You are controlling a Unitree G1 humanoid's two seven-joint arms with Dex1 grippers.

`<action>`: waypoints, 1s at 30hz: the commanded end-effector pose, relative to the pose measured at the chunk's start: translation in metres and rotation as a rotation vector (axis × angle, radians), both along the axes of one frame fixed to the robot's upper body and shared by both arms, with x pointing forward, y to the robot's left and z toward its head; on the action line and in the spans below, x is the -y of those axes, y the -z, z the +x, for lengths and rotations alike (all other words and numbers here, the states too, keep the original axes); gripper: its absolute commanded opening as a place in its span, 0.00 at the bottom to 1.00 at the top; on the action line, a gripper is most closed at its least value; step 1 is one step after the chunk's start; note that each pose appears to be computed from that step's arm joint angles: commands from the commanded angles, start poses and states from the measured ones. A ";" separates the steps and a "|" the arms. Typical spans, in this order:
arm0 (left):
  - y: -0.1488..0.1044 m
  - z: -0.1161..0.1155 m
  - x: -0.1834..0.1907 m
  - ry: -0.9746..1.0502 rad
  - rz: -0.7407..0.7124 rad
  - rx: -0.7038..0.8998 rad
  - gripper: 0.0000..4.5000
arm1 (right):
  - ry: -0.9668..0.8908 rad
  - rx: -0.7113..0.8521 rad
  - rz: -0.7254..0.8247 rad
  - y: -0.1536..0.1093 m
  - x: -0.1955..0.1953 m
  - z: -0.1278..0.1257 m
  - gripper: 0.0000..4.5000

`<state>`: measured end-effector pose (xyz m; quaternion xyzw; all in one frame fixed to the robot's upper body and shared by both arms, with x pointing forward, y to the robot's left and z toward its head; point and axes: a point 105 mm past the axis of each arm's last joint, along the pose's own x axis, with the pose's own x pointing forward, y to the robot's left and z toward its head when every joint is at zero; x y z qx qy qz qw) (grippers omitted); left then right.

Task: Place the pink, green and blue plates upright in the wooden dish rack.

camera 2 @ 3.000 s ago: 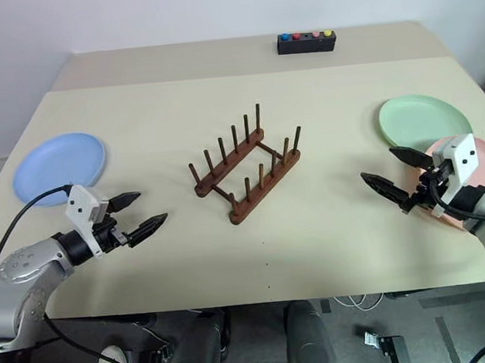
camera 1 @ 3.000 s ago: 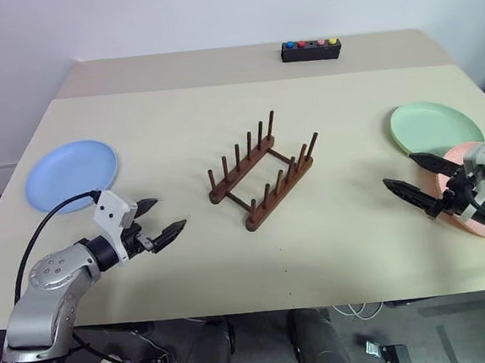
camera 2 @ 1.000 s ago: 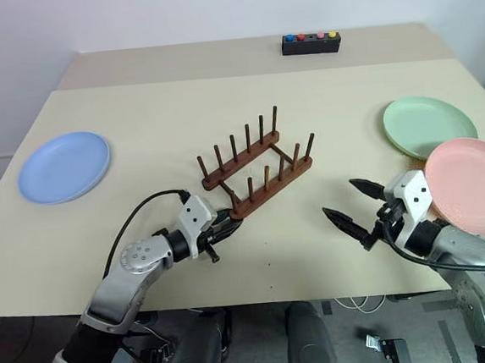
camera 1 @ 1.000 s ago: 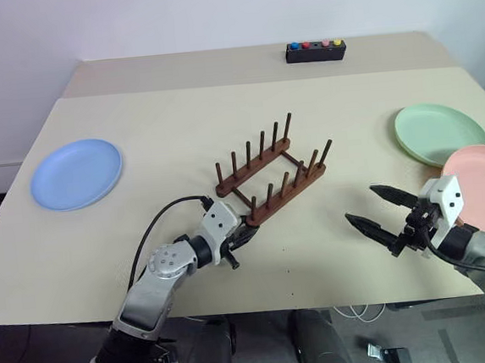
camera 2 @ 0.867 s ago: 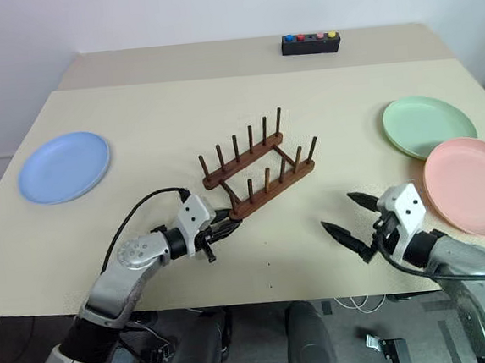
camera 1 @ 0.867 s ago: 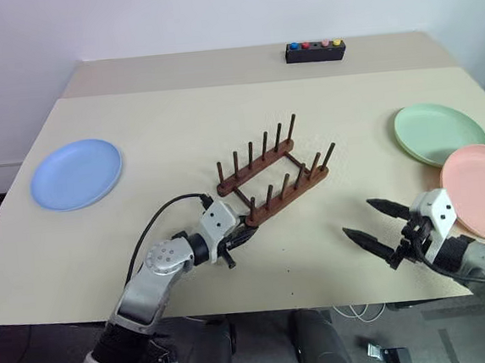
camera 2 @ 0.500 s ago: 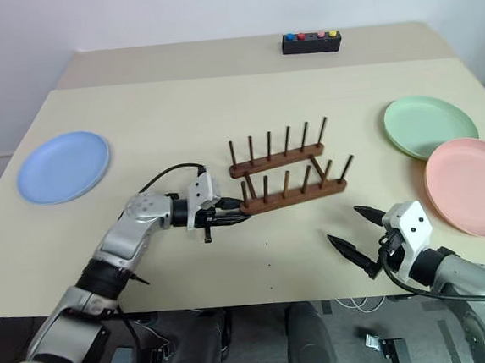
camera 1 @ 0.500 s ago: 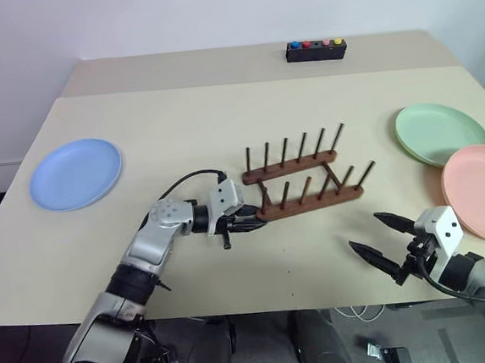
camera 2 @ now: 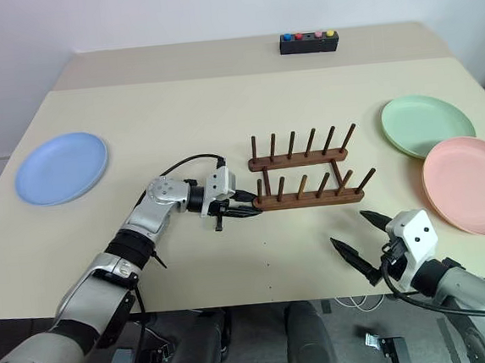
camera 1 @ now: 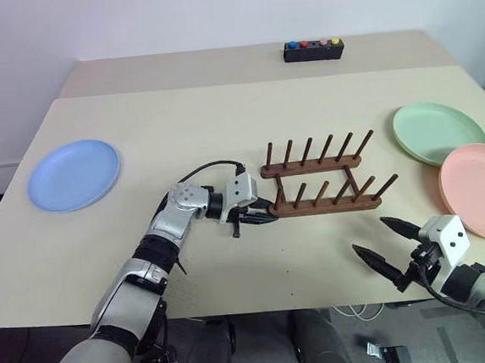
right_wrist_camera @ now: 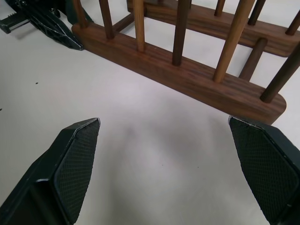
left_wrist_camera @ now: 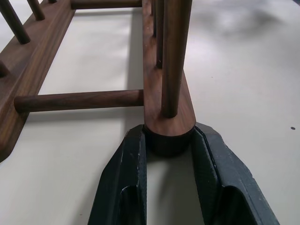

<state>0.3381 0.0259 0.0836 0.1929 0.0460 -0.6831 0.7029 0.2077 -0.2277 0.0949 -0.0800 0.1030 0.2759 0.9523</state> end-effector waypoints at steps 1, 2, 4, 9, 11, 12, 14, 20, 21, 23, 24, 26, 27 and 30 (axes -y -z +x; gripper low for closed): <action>-0.008 0.005 -0.005 -0.031 -0.029 0.020 0.69 | -0.027 0.053 -0.015 -0.012 -0.005 0.002 1.00; -0.009 0.007 -0.007 -0.047 -0.031 0.029 0.80 | -0.030 0.053 -0.015 -0.011 -0.005 0.003 1.00; -0.008 0.010 -0.012 -0.088 -0.034 0.043 0.99 | -0.027 0.061 -0.021 -0.012 -0.004 0.006 1.00; -0.011 0.007 -0.031 -0.189 -0.094 0.026 0.85 | 0.007 0.064 -0.063 -0.010 0.005 0.012 0.61; -0.009 -0.002 -0.039 -0.202 -0.085 0.021 0.67 | 0.011 0.057 -0.072 -0.009 0.007 0.012 0.36; -0.008 -0.007 -0.042 -0.198 -0.081 0.021 0.57 | 0.011 0.047 -0.080 -0.008 0.008 0.012 0.26; -0.009 -0.014 -0.043 -0.196 -0.084 0.015 0.35 | 0.010 0.032 -0.094 -0.005 0.009 0.011 0.05; -0.006 -0.048 -0.032 -0.111 -0.047 -0.048 0.01 | 0.053 0.002 -0.198 0.004 0.023 0.021 0.00; -0.005 -0.050 -0.028 -0.101 -0.041 -0.041 0.01 | 0.061 0.001 -0.198 0.005 0.025 0.023 0.00; -0.005 -0.053 -0.015 -0.086 -0.042 -0.028 0.01 | 0.064 0.004 -0.201 0.004 0.026 0.027 0.00; -0.006 -0.054 -0.009 -0.078 -0.044 -0.015 0.01 | 0.065 0.004 -0.206 0.005 0.027 0.028 0.00; -0.003 -0.053 0.000 -0.086 -0.034 0.001 0.01 | 0.069 0.005 -0.221 0.006 0.027 0.032 0.00; -0.002 -0.051 0.005 -0.099 -0.036 0.024 0.01 | 0.070 0.009 -0.228 0.006 0.027 0.035 0.00; -0.004 -0.041 0.013 -0.158 -0.068 0.068 0.01 | 0.069 0.018 -0.232 0.006 0.025 0.041 0.00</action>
